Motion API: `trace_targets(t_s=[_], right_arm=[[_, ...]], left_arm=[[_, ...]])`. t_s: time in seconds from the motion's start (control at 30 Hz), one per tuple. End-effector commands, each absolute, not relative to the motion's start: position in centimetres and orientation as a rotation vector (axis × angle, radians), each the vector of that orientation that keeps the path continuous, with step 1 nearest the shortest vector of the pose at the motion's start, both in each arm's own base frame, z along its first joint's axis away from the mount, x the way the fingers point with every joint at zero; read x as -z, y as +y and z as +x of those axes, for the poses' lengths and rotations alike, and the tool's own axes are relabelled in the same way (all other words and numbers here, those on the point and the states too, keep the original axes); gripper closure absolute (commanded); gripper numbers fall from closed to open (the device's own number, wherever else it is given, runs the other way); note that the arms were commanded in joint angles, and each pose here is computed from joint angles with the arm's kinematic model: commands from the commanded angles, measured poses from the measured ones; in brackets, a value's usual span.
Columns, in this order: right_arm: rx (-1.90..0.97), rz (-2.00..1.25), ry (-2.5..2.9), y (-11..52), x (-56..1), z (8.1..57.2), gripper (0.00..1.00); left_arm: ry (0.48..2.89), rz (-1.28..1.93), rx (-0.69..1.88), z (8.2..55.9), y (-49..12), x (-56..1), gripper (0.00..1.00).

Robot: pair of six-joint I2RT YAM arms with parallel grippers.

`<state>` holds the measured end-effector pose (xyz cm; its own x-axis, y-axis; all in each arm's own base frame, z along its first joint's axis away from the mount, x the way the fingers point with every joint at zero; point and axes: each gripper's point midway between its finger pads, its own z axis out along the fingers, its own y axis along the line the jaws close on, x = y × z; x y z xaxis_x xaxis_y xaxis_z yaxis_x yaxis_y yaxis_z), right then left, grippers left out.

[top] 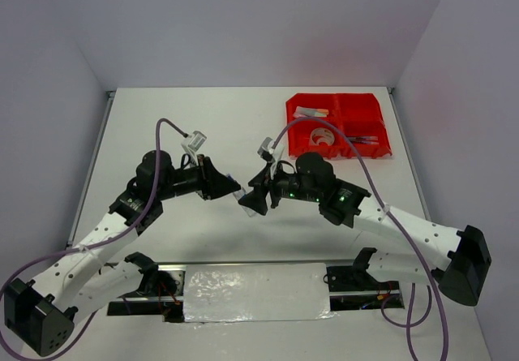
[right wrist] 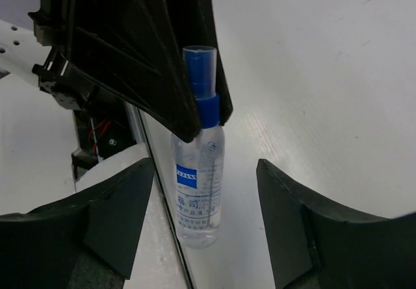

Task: Sort the stationery into containers
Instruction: Place the stationery in the storage box.

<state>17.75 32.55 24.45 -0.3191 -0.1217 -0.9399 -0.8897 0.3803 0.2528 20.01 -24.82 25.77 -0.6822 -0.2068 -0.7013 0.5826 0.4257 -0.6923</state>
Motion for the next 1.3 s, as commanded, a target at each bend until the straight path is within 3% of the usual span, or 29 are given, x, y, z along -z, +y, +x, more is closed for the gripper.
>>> trace_targets(t_s=[0.0, 0.2, 0.3, 0.33, 0.4, 0.43, 0.47, 0.5, 0.53, 0.57, 0.6, 0.63, 0.87, 1.0, 1.27], right_arm=[[-1.122, -0.937, 1.608, 34.3, -27.4, 16.8, 0.29], [-1.120, -0.977, 1.661, 35.1, -25.5, 16.4, 0.37], [-1.132, -0.980, 1.651, 35.3, -25.4, 16.1, 0.51], [-1.136, -0.975, 1.636, 35.4, -25.7, 16.1, 0.68], [-1.141, -0.963, 1.624, 35.5, -26.1, 16.2, 0.83], [-1.138, -0.956, 1.625, 35.5, -26.2, 16.3, 1.00], [-1.123, -0.936, 1.630, 35.5, -26.2, 16.7, 1.00], [-1.118, -0.932, 1.633, 35.5, -26.2, 16.8, 1.00], [-1.118, -0.937, 1.630, 35.6, -26.2, 16.7, 1.00], [-1.117, -0.937, 1.628, 35.5, -26.2, 16.8, 1.00], [-1.120, -0.939, 1.625, 35.5, -26.3, 16.7, 1.00], [-1.115, -0.942, 1.626, 35.4, -26.1, 16.7, 1.00], [-0.989, -0.736, 1.746, 34.0, -25.6, 19.8, 1.00], [-0.853, -0.440, 1.908, 30.7, -24.2, 24.4, 1.00], [-0.710, 0.059, 1.958, 21.2, -24.1, 30.6, 1.00]], left_arm=[[1.842, 0.360, 1.392, 19.3, -25.2, -28.0, 1.00], [1.810, 0.365, 1.403, 19.2, -25.3, -29.1, 1.00], [1.808, 0.366, 1.418, 19.2, -25.4, -29.1, 1.00], [1.811, 0.364, 1.421, 19.2, -25.4, -29.0, 1.00], [1.822, 0.354, 1.422, 19.3, -25.4, -28.7, 1.00], [1.823, 0.351, 1.420, 19.3, -25.4, -28.6, 0.97], [1.826, 0.343, 1.414, 19.4, -25.4, -28.5, 0.92], [1.824, 0.338, 1.409, 19.4, -25.3, -28.7, 0.85], [1.828, 0.319, 1.392, 19.6, -25.1, -28.7, 0.59], [1.831, 0.302, 1.379, 19.8, -24.9, -28.7, 0.40], [1.829, 0.282, 1.366, 19.9, -24.7, -28.9, 0.10], [1.831, 0.266, 1.348, 20.1, -24.5, -29.0, 0.01], [1.924, 0.105, 1.103, 23.0, -22.1, -30.0, 0.01], [1.998, -0.198, 0.763, 25.0, -16.5, -28.6, 0.01], [1.915, -0.260, 0.557, 22.6, -11.0, -32.5, 0.01]])
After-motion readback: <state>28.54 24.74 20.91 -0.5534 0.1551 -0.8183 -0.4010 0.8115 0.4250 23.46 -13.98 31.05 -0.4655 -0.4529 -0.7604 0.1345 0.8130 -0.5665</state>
